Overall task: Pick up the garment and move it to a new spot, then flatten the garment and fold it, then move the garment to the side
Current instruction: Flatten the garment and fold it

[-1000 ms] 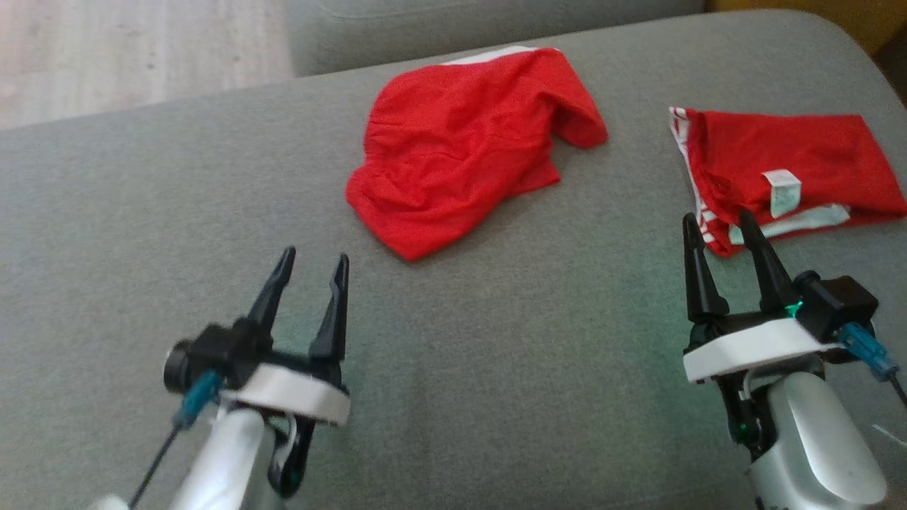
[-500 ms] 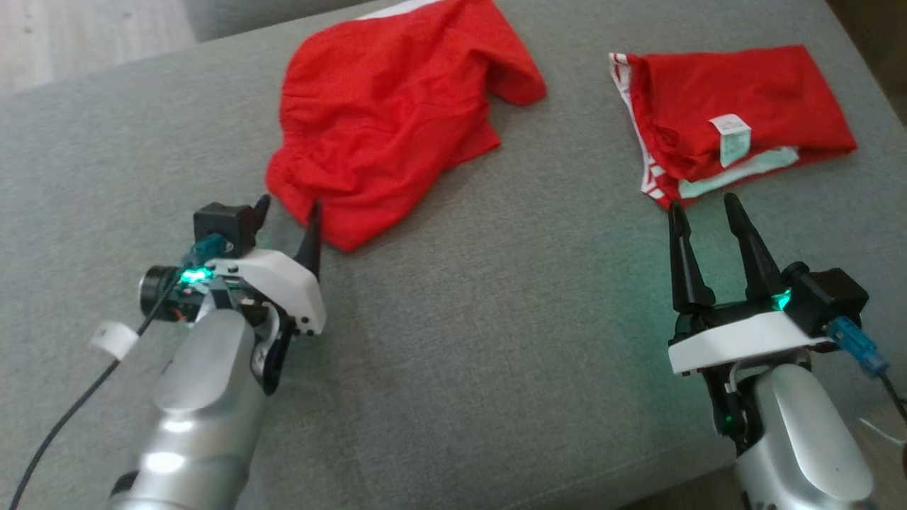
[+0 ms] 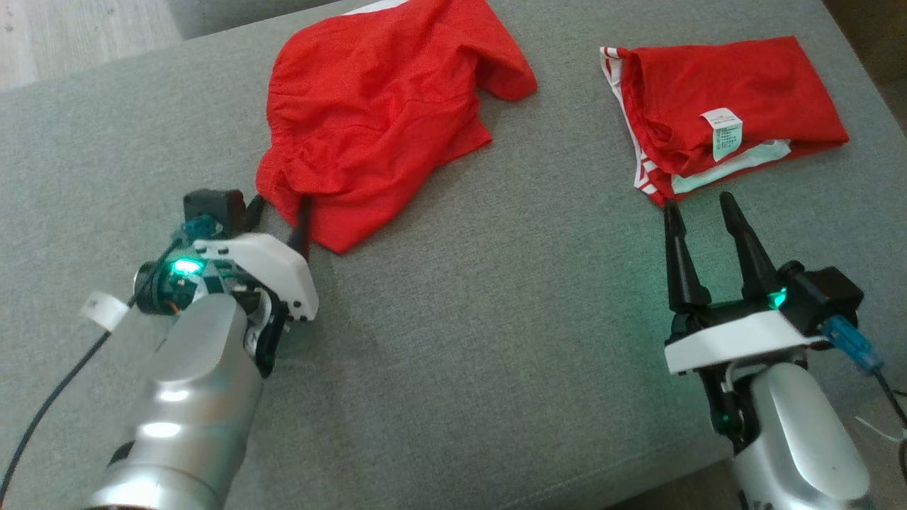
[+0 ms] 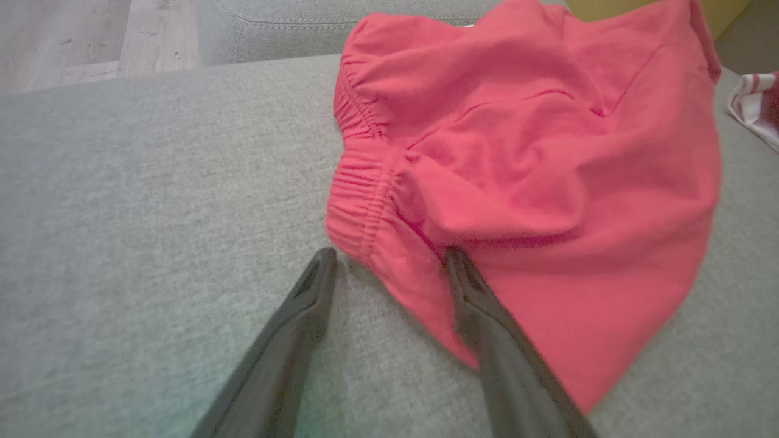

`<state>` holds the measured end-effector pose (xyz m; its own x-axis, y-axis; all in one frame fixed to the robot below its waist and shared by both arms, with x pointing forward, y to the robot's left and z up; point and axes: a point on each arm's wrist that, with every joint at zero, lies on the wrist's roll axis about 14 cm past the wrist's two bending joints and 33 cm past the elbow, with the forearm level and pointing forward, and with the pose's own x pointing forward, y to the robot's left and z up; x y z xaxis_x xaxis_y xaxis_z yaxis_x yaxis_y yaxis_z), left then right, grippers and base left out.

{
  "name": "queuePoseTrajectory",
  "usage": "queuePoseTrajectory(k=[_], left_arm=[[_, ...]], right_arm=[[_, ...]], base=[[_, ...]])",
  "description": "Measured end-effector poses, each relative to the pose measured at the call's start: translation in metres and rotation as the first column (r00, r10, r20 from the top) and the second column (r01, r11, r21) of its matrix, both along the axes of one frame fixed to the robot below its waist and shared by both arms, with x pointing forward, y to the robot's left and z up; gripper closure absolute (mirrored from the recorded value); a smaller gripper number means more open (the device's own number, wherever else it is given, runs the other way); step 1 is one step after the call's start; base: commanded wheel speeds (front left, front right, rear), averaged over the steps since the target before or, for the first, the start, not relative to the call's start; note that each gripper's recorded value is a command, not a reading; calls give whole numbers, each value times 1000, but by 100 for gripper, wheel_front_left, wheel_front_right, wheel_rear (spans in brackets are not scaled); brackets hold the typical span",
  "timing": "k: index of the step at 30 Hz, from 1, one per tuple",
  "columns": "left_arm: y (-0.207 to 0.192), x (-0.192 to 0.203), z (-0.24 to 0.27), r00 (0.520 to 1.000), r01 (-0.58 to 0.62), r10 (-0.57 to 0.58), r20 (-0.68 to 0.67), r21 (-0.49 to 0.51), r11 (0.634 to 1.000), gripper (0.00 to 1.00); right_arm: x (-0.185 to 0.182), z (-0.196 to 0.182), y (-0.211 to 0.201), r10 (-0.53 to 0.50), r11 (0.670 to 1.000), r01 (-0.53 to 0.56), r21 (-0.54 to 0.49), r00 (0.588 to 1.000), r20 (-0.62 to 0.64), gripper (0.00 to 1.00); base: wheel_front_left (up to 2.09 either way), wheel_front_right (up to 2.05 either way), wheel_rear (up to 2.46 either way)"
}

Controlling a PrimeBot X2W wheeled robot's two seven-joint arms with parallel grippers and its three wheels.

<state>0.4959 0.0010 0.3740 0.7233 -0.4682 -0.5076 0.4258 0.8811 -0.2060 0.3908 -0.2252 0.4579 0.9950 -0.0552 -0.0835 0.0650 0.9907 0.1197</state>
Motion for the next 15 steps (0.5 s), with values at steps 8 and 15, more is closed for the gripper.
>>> queuePoseTrajectory(k=[8, 15], left_arm=[[-20, 12, 26, 998, 22, -17, 68, -80, 997, 100], [-63, 27, 113, 936, 188, -133, 325, -144, 972, 100]], right_arm=[[4, 10, 1, 3, 1000, -3, -2, 1000, 29, 0], [1, 21, -1, -7, 1000, 7, 3, 998, 60, 0]], base=[[0, 0, 0], [0, 0, 0]])
